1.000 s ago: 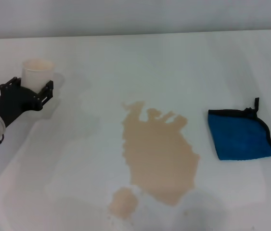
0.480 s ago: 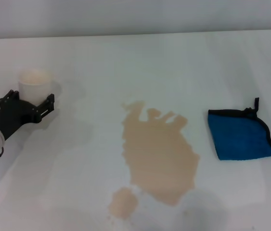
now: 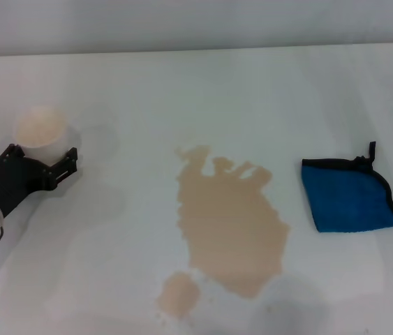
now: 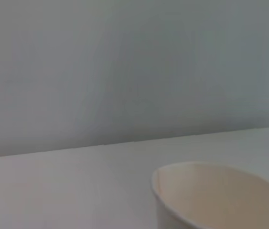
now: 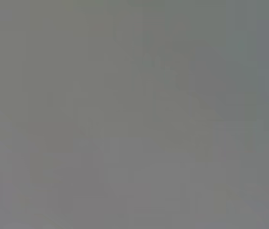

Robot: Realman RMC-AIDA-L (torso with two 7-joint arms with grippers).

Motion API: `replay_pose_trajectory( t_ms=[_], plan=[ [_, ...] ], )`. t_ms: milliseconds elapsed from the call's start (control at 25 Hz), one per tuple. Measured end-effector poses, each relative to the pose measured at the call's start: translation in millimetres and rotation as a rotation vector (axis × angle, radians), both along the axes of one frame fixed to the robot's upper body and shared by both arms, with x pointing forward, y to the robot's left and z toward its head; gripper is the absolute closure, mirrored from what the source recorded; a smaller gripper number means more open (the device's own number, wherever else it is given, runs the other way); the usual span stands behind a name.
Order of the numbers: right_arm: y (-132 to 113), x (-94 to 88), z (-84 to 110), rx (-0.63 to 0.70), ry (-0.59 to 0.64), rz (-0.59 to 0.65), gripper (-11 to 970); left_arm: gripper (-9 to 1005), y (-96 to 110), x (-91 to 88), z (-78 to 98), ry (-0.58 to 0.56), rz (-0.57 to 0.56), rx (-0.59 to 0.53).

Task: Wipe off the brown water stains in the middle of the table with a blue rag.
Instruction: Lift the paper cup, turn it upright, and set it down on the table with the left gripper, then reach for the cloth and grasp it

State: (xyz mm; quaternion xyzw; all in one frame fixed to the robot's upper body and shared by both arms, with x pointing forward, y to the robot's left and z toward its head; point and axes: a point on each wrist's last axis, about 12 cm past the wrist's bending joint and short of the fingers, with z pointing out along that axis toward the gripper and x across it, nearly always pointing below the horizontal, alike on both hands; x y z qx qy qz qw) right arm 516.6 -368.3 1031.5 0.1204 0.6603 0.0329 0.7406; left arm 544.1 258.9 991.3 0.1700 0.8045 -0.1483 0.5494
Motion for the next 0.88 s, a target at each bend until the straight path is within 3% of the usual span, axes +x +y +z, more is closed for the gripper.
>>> replay_pose_trajectory(
  t_ms=[240,880],
  plan=[
    [0,-1.4,-0.7,0.001,0.001,-0.001,103,117,10,-7.1,-3.1,0.003,0.081,-0.046],
    [-3,-2.5,0.3,-0.009,-0.002,-0.005,103,119,7,-29.3,-10.4,0.008,0.069,-0.115]
  ],
)
